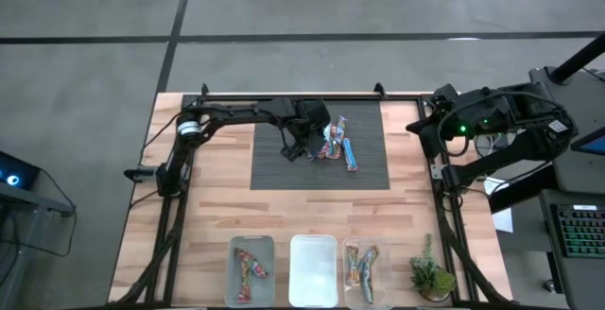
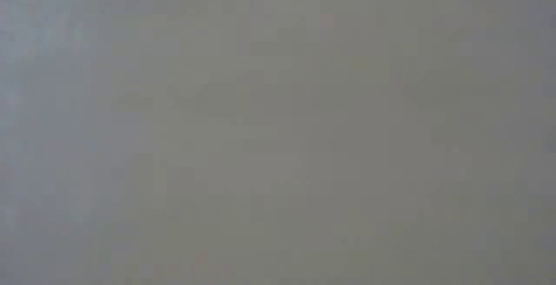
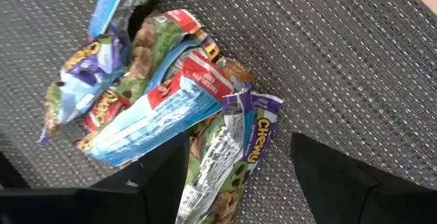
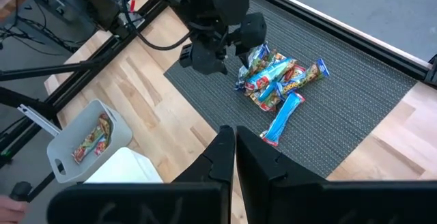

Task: Pick and place Granola Bars by type
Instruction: Put the middle blue granola bar into the white bin

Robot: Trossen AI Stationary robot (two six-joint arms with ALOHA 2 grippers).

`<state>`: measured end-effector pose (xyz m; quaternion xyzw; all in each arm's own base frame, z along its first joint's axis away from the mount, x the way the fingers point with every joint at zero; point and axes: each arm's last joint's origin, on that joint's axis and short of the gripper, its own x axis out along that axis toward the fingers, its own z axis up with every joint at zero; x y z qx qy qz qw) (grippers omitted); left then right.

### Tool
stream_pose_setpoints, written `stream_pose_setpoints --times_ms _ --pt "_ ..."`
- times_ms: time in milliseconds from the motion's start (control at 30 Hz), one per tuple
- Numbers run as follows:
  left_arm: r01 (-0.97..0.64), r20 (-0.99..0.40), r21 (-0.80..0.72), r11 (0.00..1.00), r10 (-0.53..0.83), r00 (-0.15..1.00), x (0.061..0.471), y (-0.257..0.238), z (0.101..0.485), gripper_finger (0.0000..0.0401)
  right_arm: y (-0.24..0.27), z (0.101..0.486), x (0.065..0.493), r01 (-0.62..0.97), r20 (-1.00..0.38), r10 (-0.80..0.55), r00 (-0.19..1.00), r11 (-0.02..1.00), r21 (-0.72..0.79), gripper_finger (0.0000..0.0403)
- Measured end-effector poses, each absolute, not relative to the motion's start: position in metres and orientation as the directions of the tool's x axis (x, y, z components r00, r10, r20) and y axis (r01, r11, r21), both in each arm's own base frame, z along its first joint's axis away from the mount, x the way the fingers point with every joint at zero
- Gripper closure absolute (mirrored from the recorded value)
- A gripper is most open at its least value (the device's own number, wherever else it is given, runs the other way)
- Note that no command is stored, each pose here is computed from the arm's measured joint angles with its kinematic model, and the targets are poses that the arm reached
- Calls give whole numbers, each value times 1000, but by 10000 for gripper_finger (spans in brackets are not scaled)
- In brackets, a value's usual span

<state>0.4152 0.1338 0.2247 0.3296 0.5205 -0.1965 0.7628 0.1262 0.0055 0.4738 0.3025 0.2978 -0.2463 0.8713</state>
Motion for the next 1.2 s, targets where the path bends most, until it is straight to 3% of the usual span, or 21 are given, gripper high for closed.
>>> stream_pose_setpoints --times_ms 1200 --pt "604 -914 338 722 96 395 420 138 195 163 5 474 126 610 -668 -250 701 696 380 394"
